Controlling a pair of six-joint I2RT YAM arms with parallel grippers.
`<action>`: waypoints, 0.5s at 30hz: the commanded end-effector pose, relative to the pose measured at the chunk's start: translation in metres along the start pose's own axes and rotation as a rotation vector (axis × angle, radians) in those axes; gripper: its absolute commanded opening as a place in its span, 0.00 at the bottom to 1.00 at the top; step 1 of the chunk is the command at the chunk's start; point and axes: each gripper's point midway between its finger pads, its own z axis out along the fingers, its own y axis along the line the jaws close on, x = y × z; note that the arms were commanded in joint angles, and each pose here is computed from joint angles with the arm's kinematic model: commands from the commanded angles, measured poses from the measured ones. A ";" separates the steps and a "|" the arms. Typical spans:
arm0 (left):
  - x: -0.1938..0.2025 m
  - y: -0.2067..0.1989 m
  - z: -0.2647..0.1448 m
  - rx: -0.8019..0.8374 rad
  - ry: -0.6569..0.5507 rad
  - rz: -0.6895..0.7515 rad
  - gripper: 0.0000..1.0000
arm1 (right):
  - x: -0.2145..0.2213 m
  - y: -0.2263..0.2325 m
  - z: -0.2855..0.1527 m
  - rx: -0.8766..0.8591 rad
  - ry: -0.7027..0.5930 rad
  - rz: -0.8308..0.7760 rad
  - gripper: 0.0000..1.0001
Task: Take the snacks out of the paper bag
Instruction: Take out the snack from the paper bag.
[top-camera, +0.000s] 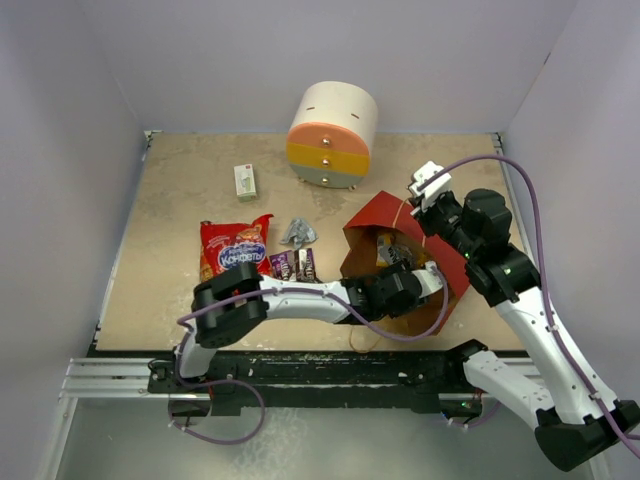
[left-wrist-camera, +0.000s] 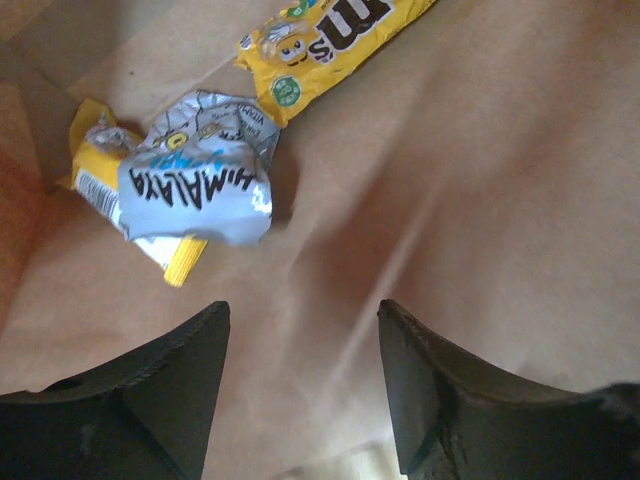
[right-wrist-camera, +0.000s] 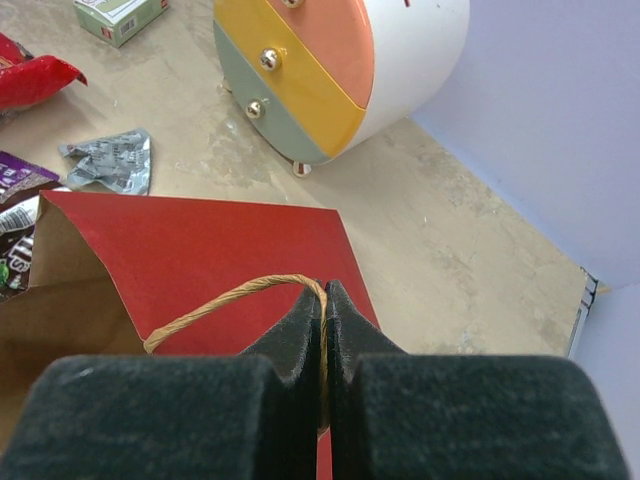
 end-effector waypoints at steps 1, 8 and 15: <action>-0.026 0.014 0.026 -0.070 -0.075 0.066 0.67 | -0.017 -0.010 -0.011 0.037 -0.038 -0.001 0.00; -0.019 0.037 0.058 -0.128 -0.042 0.125 0.74 | -0.015 -0.011 -0.016 0.047 -0.029 -0.001 0.00; -0.013 0.059 0.080 -0.181 0.012 0.120 0.67 | -0.018 -0.011 -0.015 0.041 -0.038 0.001 0.00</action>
